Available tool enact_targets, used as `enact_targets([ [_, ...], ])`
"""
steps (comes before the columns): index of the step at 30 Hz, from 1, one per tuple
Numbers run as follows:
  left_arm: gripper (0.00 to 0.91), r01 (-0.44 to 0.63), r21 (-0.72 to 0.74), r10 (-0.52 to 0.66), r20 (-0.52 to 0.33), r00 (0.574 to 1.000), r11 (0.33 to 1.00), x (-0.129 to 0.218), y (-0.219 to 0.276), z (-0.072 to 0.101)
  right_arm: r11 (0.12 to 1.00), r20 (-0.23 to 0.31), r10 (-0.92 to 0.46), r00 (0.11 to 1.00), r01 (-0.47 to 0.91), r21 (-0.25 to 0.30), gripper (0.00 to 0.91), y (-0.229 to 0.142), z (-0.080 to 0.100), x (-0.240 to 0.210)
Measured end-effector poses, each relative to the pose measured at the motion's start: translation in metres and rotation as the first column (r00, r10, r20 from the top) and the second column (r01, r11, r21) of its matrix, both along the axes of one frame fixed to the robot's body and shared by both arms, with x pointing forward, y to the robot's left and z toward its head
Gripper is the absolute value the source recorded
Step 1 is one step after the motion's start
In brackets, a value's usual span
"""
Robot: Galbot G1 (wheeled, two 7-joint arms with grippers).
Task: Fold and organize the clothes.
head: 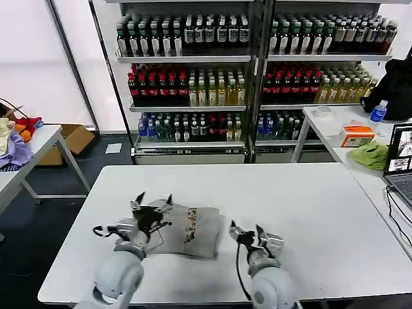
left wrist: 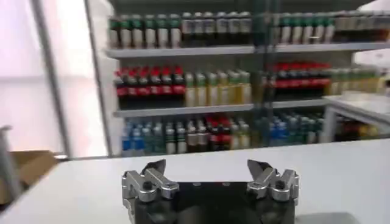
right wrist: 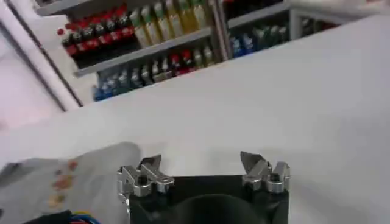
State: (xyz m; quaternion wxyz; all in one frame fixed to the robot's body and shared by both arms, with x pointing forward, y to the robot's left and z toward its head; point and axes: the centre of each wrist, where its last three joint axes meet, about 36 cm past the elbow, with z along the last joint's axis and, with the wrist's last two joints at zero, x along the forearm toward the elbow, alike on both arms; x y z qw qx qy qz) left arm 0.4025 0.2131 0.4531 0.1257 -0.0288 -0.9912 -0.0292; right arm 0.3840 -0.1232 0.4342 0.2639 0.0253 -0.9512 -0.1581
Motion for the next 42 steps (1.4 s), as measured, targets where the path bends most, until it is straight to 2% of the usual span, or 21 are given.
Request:
enact_targets([
  [3, 0.907, -0.039, 0.025, 0.038, 0.005, 0.999, 0.999, -0.003, 0.015, 0.001, 0.999, -0.016, 0.021, 1.000, -0.020, 0.049, 0.897, 0.015, -0.001, 0.011],
  [5, 0.907, -0.064, 0.035, 0.064, 0.007, 0.998, 0.997, -0.005, 0.024, 0.001, 0.997, -0.026, 0.029, 0.999, -0.027, 0.073, 0.826, 0.023, -0.002, 0.017],
  [6, 0.907, -0.075, 0.038, 0.075, 0.007, 0.997, 0.996, -0.005, 0.028, 0.000, 0.996, -0.031, 0.033, 0.999, -0.030, 0.082, 0.756, 0.026, -0.003, 0.020],
  [8, 0.907, -0.094, 0.043, 0.094, 0.005, 0.996, 0.995, -0.008, 0.036, 0.000, 0.995, -0.042, 0.042, 0.998, -0.038, 0.097, 0.524, 0.034, -0.005, 0.025],
  [10, 0.907, -0.113, 0.047, 0.113, 0.005, 0.994, 0.992, -0.010, 0.042, 0.001, 0.994, -0.052, 0.052, 0.997, -0.046, 0.101, 0.373, 0.040, -0.007, 0.029],
  [11, 0.907, -0.121, 0.048, 0.121, 0.004, 0.993, 0.992, -0.012, 0.045, 0.001, 0.994, -0.057, 0.055, 0.997, -0.049, 0.103, 0.333, 0.042, -0.008, 0.031],
  [14, 0.907, -0.145, 0.050, 0.145, 0.002, 0.989, 0.988, -0.015, 0.051, 0.001, 0.992, -0.073, 0.066, 0.995, -0.057, 0.110, 0.081, 0.049, -0.011, 0.035],
  [15, 0.907, -0.150, 0.050, 0.151, -0.002, 0.989, 0.987, -0.016, 0.052, 0.000, 0.992, -0.077, 0.067, 0.995, -0.058, 0.113, 0.081, 0.051, -0.012, 0.035],
  [18, 0.907, -0.168, 0.049, 0.169, -0.015, 0.986, 0.985, -0.019, 0.057, -0.003, 0.990, -0.087, 0.078, 0.993, -0.066, 0.125, 0.000, 0.059, -0.013, 0.035],
  [24, 0.907, -0.185, 0.052, 0.187, -0.031, 0.982, 0.981, -0.028, 0.062, -0.004, 0.988, -0.091, 0.086, 0.992, -0.073, 0.134, 0.000, 0.065, -0.017, 0.032],
  [30, 0.907, -0.201, 0.040, 0.203, -0.043, 0.978, 0.979, -0.034, 0.064, -0.005, 0.990, -0.070, 0.080, 0.994, -0.071, 0.118, 0.000, 0.060, -0.016, 0.030],
  [36, 0.907, -0.200, 0.026, 0.201, -0.042, 0.979, 0.979, -0.036, 0.060, -0.003, 0.996, -0.024, 0.075, 0.997, -0.073, 0.060, 0.000, 0.035, -0.007, 0.037],
  [42, 0.907, -0.198, 0.011, 0.198, -0.050, 0.979, 0.980, -0.042, 0.056, -0.005, 0.996, 0.020, 0.084, 0.996, -0.083, -0.043, 0.000, -0.013, -0.003, 0.048],
])
